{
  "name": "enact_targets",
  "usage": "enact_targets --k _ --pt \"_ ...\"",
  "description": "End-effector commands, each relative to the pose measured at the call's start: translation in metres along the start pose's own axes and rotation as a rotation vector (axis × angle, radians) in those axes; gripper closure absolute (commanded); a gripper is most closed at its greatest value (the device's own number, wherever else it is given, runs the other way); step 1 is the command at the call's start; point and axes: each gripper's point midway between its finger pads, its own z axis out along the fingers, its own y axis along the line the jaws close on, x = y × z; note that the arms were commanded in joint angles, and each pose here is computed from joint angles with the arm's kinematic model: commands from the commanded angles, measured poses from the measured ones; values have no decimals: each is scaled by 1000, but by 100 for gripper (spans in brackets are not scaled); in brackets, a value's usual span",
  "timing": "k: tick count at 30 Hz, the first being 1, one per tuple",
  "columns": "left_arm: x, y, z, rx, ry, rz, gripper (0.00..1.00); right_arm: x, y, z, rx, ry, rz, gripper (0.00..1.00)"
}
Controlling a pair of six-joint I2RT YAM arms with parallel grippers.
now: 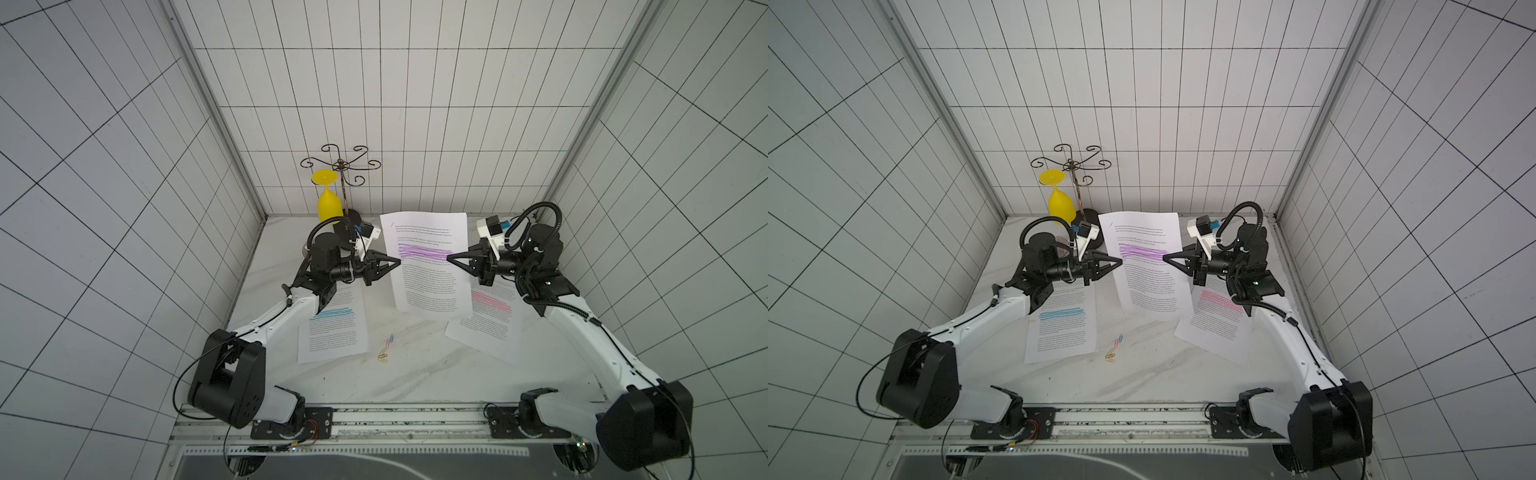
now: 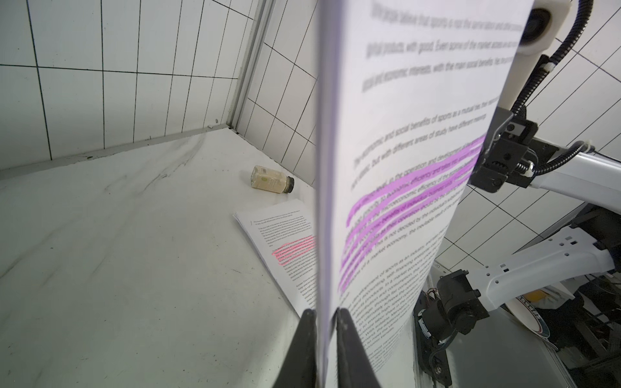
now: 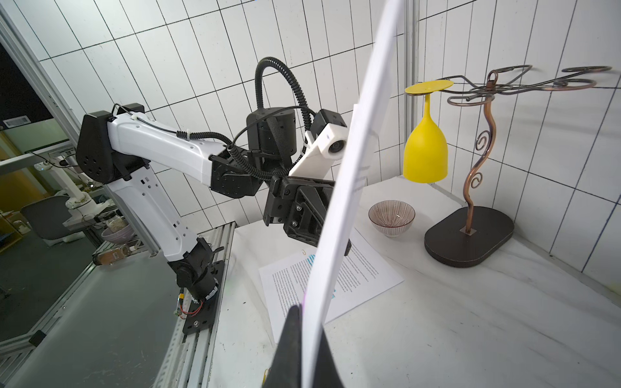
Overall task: Unclip the paperclips from the documents
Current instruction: Remove the paper clip from the document.
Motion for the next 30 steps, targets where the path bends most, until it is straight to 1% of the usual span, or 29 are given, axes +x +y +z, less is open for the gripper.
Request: enact_targets --k 1,2,3,4,5,15,18,21,24,30 --pt "6 1 -1 13 9 -13 74 -24 3 -4 12 -36 -114 100" --pt "7 0 -1 12 10 -13 74 -24 3 -4 12 -37 -114 100" --pt "7 0 -1 13 10 -12 78 -24 3 -4 12 -37 -115 100" --pt "8 1 -1 11 9 -10 92 -24 3 -4 10 -38 -113 100" --pt "7 1 -2 7 8 -10 100 -24 3 -4 8 -38 -111 100" --pt "2 13 -9 -47 -12 -24 100 -14 -3 -8 34 -31 -85 100" --pt "4 26 -17 -99 -19 -49 100 -8 -14 -17 91 -31 -66 100" --pt "9 45 -30 -187 -25 -81 100 1 -29 -27 174 -22 -52 100" --pt "15 58 -41 -261 -20 -97 100 14 -38 -33 218 8 -35 100" --pt "24 68 -49 -322 -16 -124 100 35 -44 -36 261 57 -7 100"
